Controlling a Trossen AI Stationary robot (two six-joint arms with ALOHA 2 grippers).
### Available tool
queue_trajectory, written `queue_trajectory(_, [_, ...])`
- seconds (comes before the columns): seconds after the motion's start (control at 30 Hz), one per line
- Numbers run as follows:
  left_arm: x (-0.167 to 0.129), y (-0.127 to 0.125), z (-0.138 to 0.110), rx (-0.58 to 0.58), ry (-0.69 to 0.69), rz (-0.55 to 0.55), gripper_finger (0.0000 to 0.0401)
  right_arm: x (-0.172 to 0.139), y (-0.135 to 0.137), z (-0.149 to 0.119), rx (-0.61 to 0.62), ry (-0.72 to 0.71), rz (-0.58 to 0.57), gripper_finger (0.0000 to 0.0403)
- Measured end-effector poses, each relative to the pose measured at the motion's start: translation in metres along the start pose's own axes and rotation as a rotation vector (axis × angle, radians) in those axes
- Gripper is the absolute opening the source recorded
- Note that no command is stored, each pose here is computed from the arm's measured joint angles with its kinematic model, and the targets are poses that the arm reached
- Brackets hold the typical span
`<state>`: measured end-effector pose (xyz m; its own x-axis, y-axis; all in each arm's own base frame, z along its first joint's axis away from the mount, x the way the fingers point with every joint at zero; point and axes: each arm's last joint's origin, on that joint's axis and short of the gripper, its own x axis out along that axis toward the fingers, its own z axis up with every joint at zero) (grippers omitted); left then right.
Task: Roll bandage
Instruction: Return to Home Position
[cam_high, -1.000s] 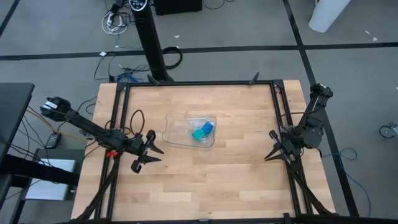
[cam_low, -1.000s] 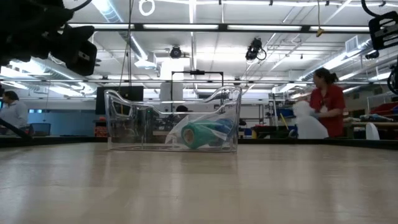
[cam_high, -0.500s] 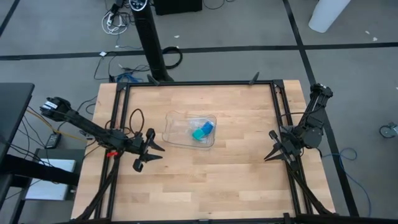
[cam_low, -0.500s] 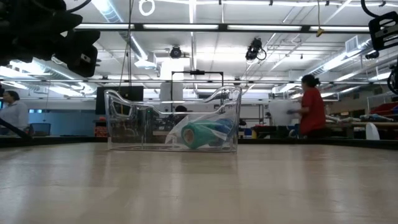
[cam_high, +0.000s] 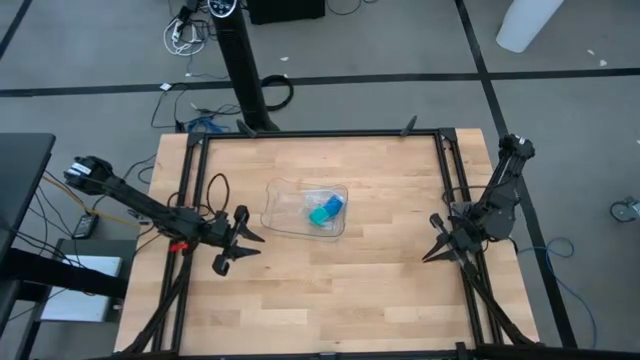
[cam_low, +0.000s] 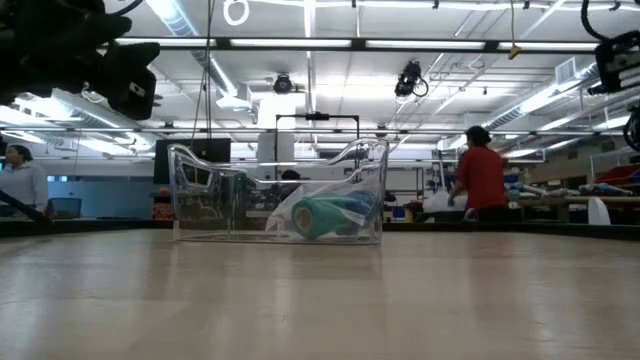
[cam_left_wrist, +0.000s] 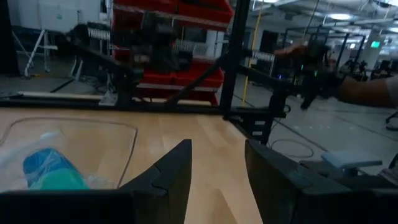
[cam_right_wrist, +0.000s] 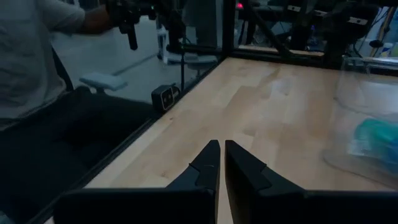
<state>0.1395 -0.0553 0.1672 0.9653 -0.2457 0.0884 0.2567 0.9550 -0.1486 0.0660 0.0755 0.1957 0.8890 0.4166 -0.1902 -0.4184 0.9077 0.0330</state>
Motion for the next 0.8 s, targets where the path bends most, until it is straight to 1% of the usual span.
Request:
queue_trajectory(0.17, [-0.004, -0.001, 0.009, -0.011, -0.068, -0.009, 0.0156, 0.013, 0.002, -0.038, 0.035, -0.056, 0.01, 0.0022])
queue_trajectory(0.4, [-0.008, -0.001, 0.017, -0.019, -0.12, -0.017, 0.0157, 0.015, 0.004, -0.038, 0.032, -0.058, 0.016, 0.0022])
queue_trajectory(0.57, [-0.013, -0.001, 0.02, -0.021, -0.134, -0.018, 0.0157, 0.016, 0.002, -0.04, 0.029, -0.048, -0.003, 0.0022])
queue_trajectory(0.67, [-0.017, 0.001, 0.017, -0.012, -0.077, -0.011, 0.0157, 0.018, -0.002, -0.04, 0.036, -0.051, -0.039, 0.0022])
queue_trajectory(0.8, [-0.024, 0.003, 0.006, 0.01, 0.063, 0.011, 0.0157, 0.019, -0.007, -0.039, 0.045, -0.054, -0.089, 0.0022])
